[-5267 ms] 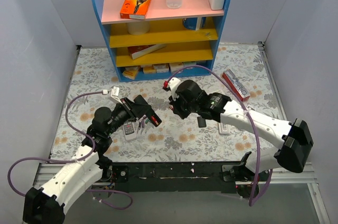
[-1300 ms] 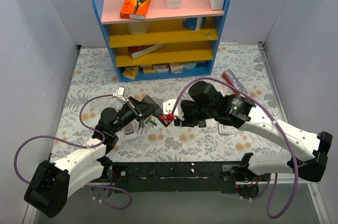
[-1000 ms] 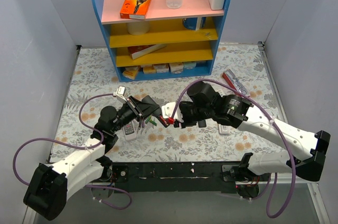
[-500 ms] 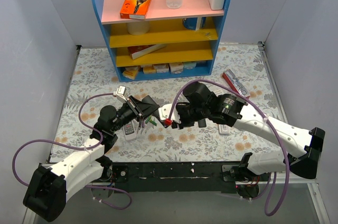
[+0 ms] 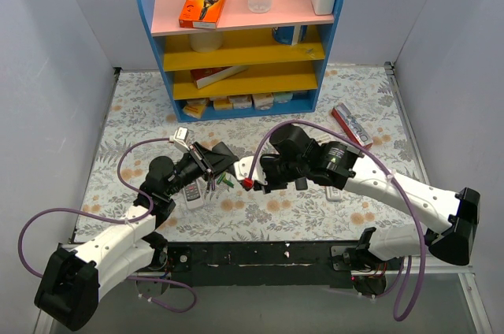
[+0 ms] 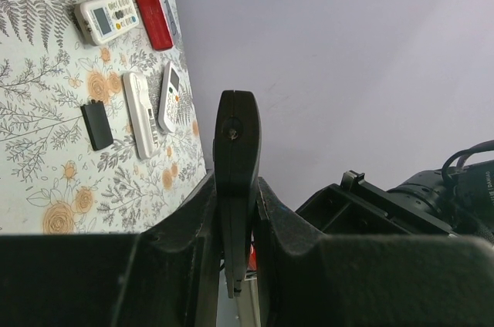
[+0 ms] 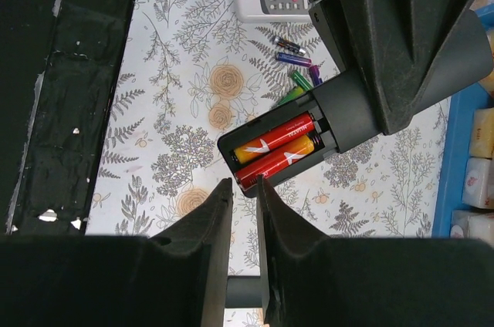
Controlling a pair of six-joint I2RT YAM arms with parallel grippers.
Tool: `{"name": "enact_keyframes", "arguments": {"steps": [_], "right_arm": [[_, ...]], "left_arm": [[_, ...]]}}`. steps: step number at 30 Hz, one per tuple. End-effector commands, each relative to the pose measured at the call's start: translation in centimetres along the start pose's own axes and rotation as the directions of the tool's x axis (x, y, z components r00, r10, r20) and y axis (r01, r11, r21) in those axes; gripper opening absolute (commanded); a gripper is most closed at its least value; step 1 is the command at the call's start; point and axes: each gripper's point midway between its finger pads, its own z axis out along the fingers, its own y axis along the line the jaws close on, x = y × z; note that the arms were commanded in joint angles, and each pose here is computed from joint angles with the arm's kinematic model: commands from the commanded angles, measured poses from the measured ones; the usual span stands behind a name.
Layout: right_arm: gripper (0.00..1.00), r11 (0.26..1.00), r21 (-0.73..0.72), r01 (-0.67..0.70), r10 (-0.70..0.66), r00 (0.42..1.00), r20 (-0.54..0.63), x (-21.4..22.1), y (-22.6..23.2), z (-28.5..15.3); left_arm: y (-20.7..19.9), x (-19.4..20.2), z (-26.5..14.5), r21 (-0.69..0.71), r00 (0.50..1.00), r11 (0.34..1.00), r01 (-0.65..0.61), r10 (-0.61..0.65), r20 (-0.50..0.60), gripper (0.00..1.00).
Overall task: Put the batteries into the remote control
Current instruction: Load the battery into the remote control.
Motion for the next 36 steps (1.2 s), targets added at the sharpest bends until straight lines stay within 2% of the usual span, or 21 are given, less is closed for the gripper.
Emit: {"name": "enact_keyframes", "arguments": {"steps": [1, 14, 26, 33, 36], "right_arm": [[0.24, 1.000, 0.015, 0.015, -0.016, 1.000, 0.019, -0.3, -0.4, 0.7], [0.20, 0.999, 0.043, 0.001, 0.000, 1.000, -0.016, 0.6, -1.0, 1.4], [0.20, 0.990, 0.088, -0.106, 0.113, 0.991, -0.075, 1.8, -2.1, 2.8], [0.09, 0.977, 0.119, -0.177, 0.193, 0.972, -0.136, 2.9, -2.9, 4.1], [0.09, 0.972, 0.118, -0.204, 0.220, 0.965, -0.142, 2.7, -3.3, 4.5]], "left_arm": [[-2.8, -0.4, 0.1, 0.064, 1.000, 0.998, 0.006, -0.006, -0.001, 0.00], [-3.5, -0.4, 0.0, 0.086, 1.000, 0.996, -0.003, 0.003, -0.005, 0.00], [-4.7, -0.2, 0.0, 0.109, 0.997, 0.992, -0.070, 0.073, -0.023, 0.00], [-5.1, 0.0, -0.1, 0.123, 0.996, 0.990, -0.075, 0.080, -0.033, 0.00], [-5.0, 0.0, -0.2, 0.118, 0.995, 0.989, -0.088, 0.092, -0.034, 0.00]]}}
